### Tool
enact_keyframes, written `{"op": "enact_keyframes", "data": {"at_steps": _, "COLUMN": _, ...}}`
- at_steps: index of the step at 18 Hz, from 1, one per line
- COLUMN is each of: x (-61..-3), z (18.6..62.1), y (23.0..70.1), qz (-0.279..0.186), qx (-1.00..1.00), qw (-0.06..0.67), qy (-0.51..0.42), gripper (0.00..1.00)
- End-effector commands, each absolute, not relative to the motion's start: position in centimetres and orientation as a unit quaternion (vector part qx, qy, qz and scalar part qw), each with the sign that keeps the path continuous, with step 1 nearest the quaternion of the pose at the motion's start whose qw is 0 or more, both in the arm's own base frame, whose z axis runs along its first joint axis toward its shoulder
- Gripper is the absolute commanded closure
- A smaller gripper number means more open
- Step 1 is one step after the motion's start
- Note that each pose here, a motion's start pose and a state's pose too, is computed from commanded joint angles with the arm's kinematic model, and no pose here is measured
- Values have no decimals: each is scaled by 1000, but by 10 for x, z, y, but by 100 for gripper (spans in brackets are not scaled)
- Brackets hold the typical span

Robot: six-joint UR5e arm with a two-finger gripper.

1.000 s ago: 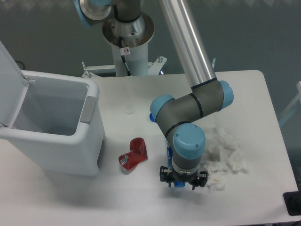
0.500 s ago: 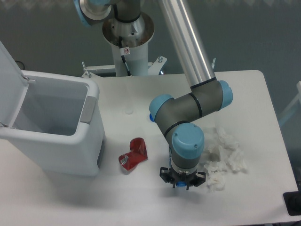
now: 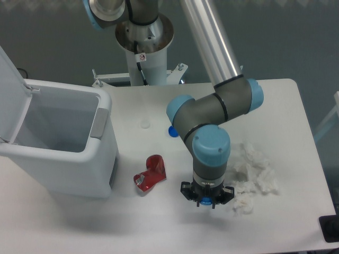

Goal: Pick up the plastic bottle
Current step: 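Lift the gripped bottle up off the table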

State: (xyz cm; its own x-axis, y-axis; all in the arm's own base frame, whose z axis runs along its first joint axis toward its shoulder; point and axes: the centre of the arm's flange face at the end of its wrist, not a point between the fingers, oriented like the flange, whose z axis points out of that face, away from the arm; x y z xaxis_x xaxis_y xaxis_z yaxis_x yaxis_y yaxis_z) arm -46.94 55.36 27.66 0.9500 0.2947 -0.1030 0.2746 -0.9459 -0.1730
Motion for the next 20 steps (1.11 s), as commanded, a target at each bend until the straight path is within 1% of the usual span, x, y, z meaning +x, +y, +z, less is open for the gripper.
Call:
{"op": "enact_keyframes", "data": {"at_steps": 4, "x": -473, "z": 311, "y": 541, "qz": 80, "qx": -982, "qw": 92, "qy": -144, "gripper": 91}}
{"op": "enact_keyframes", "data": {"at_steps": 6, "x": -482, "z": 327, "y": 526, "qz": 89, "qx": -985, "qw": 86, "qy": -123, "gripper": 91}}
{"op": "enact_keyframes", "data": {"at_steps": 8, "x": -489, "z": 351, "y": 511, "qz": 98, "qx": -987, "qw": 84, "qy": -101, "gripper": 96}}
{"op": "enact_keyframes", "data": {"at_steps": 11, "x": -499, "z": 379, "y": 497, "qz": 110, "qx": -987, "qw": 86, "qy": -80, "gripper": 97}}
{"op": "enact_keyframes", "data": {"at_steps": 14, "x": -507, "z": 409, "y": 484, "qz": 111, "qx": -989, "qw": 79, "qy": -54, "gripper": 92}}
{"op": "enact_keyframes", "data": {"at_steps": 17, "x": -513, "z": 429, "y": 472, "qz": 89, "qx": -993, "qw": 61, "qy": -40, "gripper": 92}}
{"op": "enact_keyframes", "data": {"at_steps": 20, "x": -516, "z": 436, "y": 469, "qz": 89, "qx": -994, "qw": 60, "qy": -32, "gripper": 92}}
